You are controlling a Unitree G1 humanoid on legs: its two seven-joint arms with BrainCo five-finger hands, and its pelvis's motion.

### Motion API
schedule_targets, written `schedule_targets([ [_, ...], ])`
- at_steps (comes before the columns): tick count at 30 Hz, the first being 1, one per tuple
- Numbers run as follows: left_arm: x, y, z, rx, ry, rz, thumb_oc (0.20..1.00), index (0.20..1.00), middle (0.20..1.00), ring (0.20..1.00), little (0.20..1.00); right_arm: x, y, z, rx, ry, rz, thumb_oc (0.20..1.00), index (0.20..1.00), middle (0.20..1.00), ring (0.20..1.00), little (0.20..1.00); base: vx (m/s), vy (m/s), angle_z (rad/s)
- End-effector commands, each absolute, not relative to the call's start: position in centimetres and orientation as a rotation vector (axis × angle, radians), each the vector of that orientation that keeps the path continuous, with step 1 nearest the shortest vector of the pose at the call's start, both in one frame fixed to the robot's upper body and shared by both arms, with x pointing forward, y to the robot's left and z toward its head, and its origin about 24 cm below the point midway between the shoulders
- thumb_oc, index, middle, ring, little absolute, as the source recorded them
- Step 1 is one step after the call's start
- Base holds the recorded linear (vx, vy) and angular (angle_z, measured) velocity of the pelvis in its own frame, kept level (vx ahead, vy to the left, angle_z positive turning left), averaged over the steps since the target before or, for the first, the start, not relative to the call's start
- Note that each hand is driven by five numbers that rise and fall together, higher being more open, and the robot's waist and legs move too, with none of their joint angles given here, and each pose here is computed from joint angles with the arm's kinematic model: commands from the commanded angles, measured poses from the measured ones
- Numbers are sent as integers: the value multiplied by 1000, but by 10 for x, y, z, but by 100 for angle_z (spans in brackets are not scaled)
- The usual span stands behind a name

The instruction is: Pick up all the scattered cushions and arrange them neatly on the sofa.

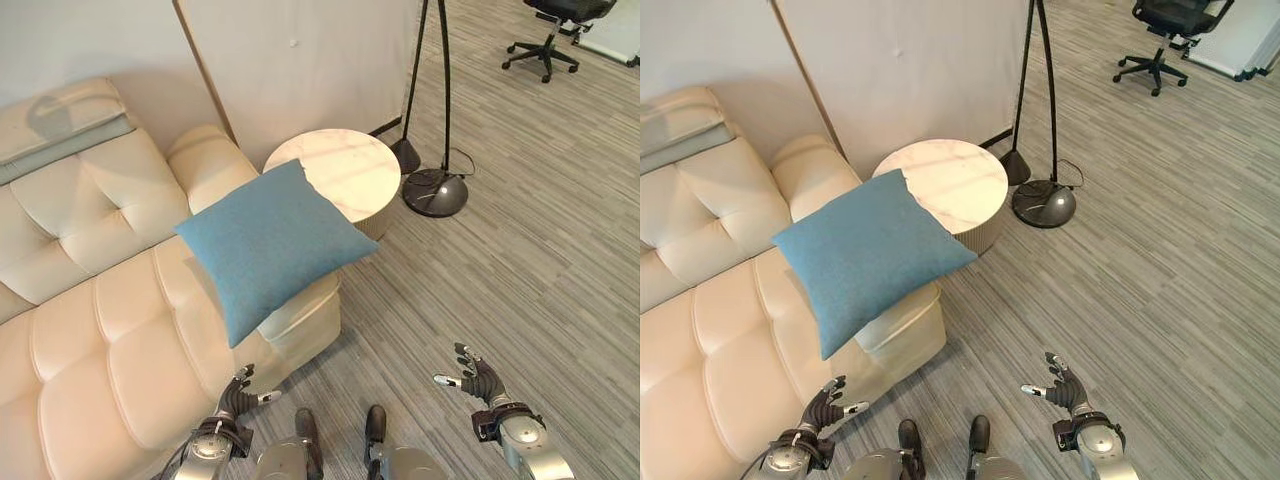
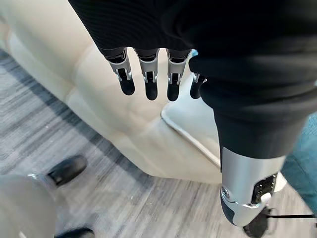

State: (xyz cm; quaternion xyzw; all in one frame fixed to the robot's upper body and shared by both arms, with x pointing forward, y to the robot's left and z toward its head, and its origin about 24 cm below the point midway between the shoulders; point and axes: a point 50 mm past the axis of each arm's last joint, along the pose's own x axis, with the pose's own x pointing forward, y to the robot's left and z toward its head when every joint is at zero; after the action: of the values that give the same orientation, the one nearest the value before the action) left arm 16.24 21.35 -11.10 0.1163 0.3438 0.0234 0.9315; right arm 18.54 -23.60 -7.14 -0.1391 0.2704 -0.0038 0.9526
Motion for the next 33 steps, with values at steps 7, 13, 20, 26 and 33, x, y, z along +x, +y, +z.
schedule_targets([
  [7, 163, 254, -94, 281, 651, 170, 1000, 1000, 1000, 1000, 1000, 203, -213, -47, -273, 384, 81, 1000, 1000, 1000, 1000, 1000, 262, 130, -9],
  [13, 167, 259, -86, 277, 607, 180, 1000, 1000, 1000, 1000, 1000, 216, -211, -31, -274, 307, 80, 1000, 1000, 1000, 1000, 1000, 218, 15, 44],
  [20, 172, 269, -75, 318, 556, 189, 1000, 1000, 1000, 1000, 1000, 239, -221, -3, -346, 187, 62, 1000, 1000, 1000, 1000, 1000, 176, -74, 79],
  [26, 194, 281, -55, 284, 455, 254, 1000, 1000, 1000, 1000, 1000, 271, -222, 19, -368, 124, 60, 1000, 1000, 1000, 1000, 1000, 49, -144, 25],
  [33, 243, 269, -33, 251, 347, 267, 1000, 1000, 1000, 1000, 1000, 307, -200, 18, -326, 175, 95, 1000, 1000, 1000, 1000, 1000, -109, -89, 17],
])
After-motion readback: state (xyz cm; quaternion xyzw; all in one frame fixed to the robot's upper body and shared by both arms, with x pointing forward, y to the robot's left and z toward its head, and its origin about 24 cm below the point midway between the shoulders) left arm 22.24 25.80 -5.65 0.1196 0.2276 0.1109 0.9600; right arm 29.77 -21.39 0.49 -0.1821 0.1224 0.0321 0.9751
